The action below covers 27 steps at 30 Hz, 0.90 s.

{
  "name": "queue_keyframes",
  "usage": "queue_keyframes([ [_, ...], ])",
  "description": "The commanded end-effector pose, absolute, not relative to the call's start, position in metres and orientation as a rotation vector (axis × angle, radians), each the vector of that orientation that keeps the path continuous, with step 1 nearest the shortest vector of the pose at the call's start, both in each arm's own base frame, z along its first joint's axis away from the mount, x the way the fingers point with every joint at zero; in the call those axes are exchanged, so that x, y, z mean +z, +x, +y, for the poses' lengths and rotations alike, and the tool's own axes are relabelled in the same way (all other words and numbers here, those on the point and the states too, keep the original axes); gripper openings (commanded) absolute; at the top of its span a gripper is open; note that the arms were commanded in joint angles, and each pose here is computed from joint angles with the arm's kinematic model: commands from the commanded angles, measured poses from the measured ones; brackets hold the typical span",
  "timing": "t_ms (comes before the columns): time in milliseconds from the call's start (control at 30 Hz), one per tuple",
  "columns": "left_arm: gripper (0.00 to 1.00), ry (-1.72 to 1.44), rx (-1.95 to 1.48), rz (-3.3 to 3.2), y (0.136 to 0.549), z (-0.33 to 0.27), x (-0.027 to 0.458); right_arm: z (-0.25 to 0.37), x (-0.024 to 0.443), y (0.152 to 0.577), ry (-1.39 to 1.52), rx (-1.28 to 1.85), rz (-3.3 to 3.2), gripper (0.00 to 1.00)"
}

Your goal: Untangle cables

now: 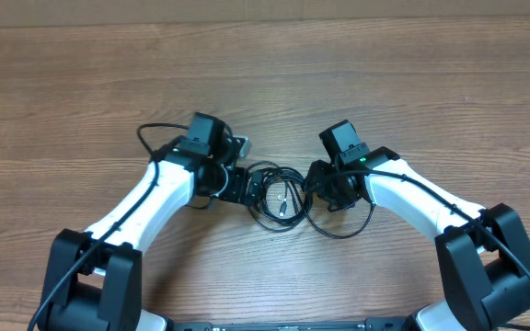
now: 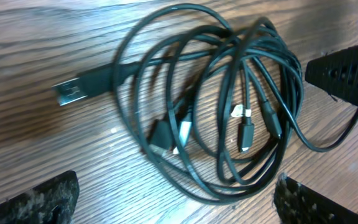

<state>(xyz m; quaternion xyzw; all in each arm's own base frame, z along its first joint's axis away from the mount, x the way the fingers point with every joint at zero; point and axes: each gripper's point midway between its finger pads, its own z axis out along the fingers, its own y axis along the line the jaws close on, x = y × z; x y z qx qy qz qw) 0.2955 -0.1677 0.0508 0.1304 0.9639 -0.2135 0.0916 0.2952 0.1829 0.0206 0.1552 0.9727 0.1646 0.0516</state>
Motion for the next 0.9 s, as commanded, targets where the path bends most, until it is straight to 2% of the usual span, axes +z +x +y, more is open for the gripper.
queue_keyframes([
  [0, 1.00, 0.409, -0.595, 2.853, 0.294, -0.173, 0.052, 0.178, 0.018, 0.295, 0.481, 0.464, 2.964, 0.38],
  [100, 1.00, 0.426, -0.596, 2.852, 0.292, -0.177, 0.052, 0.184, 0.018, 0.287, 0.470, 0.480, 2.994, 0.22],
  [167, 1.00, 0.427, -0.597, 2.855, 0.291, -0.177, 0.052, 0.191, 0.019, 0.281, 0.441, 0.502, 3.010, 0.20],
  [367, 1.00, 0.413, -0.501, 2.857, 0.296, -0.167, 0.048, 0.216, 0.019, 0.263, 0.325, 0.527, 3.045, 0.20],
  [633, 0.99, 0.149, -0.081, 2.884, 0.309, -0.116, 0.040, 0.238, 0.023, 0.250, 0.480, 0.624, 3.073, 0.25],
  [867, 1.00, 0.131, 0.013, 2.875, 0.311, -0.105, 0.040, 0.271, 0.030, 0.245, 0.370, 0.730, 3.034, 0.27],
])
